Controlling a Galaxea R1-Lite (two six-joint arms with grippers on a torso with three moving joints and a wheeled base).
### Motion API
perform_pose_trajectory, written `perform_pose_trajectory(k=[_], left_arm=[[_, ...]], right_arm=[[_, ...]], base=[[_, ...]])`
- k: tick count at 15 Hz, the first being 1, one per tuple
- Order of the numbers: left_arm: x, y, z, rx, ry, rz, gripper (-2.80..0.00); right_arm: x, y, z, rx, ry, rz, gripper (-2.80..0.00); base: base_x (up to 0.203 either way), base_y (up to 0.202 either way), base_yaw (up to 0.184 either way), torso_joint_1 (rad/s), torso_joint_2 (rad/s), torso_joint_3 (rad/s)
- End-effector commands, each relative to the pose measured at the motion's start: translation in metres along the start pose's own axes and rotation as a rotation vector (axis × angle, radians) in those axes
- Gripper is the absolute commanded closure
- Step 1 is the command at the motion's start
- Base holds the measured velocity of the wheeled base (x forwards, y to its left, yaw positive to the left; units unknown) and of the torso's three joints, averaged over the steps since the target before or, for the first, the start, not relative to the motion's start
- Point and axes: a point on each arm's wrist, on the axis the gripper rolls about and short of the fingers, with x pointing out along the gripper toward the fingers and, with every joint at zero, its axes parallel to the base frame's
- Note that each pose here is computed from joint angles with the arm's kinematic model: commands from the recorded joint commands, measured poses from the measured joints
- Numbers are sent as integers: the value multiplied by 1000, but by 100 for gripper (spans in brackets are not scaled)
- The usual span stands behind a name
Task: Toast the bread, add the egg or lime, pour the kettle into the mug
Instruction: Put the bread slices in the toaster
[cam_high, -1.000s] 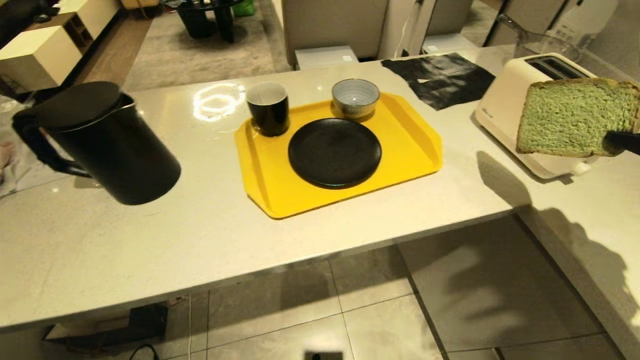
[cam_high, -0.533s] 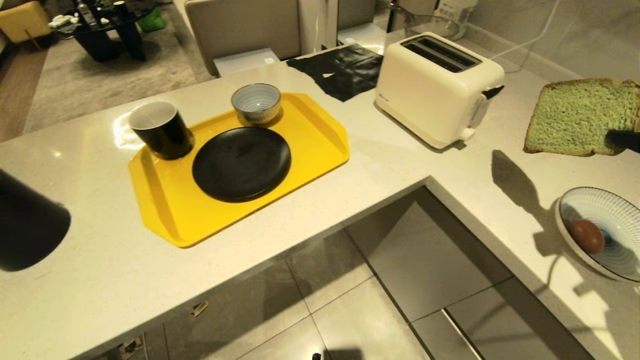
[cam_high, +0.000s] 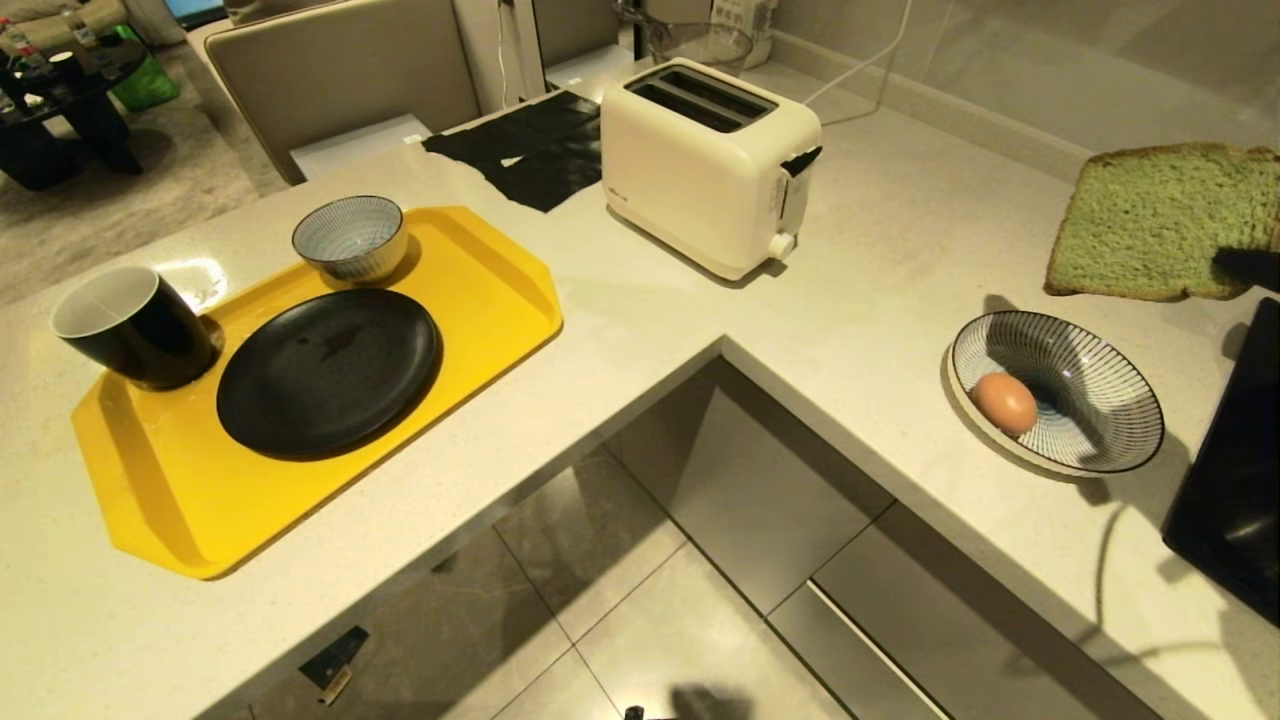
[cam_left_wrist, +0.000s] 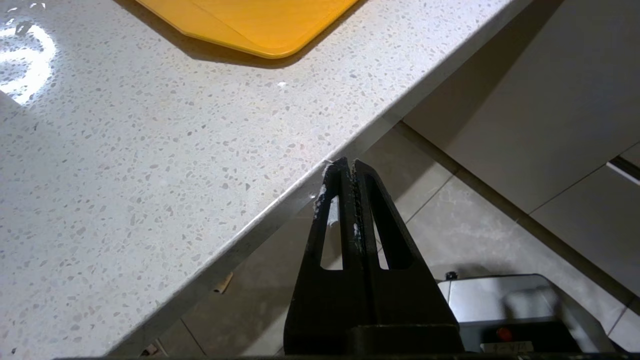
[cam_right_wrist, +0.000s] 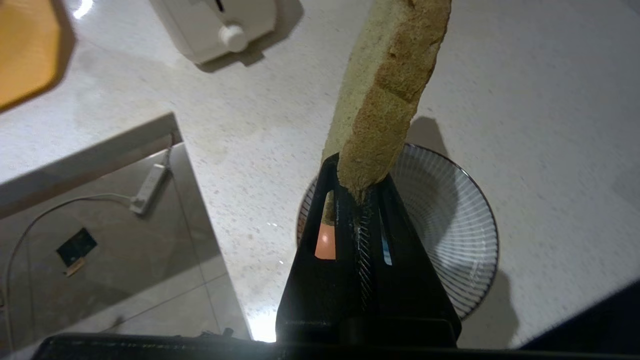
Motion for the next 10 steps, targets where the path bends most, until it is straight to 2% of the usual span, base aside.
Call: perform_pose_trajectory(k=[1,5,10], left_arm=[[0,0,0,2,0,-1,0],[0,0,0,3,0,-2,0],[0,0,0,2,2,1,0]], right_arm=[[3,-1,6,-6,-14,23,0],[27,11,35,-22,-78,118,0],[88,57,65,-18,-125,189,0]], base=[[0,0,0,0,0,0],[0,0,0,0,0,0],[0,0,0,0,0,0]])
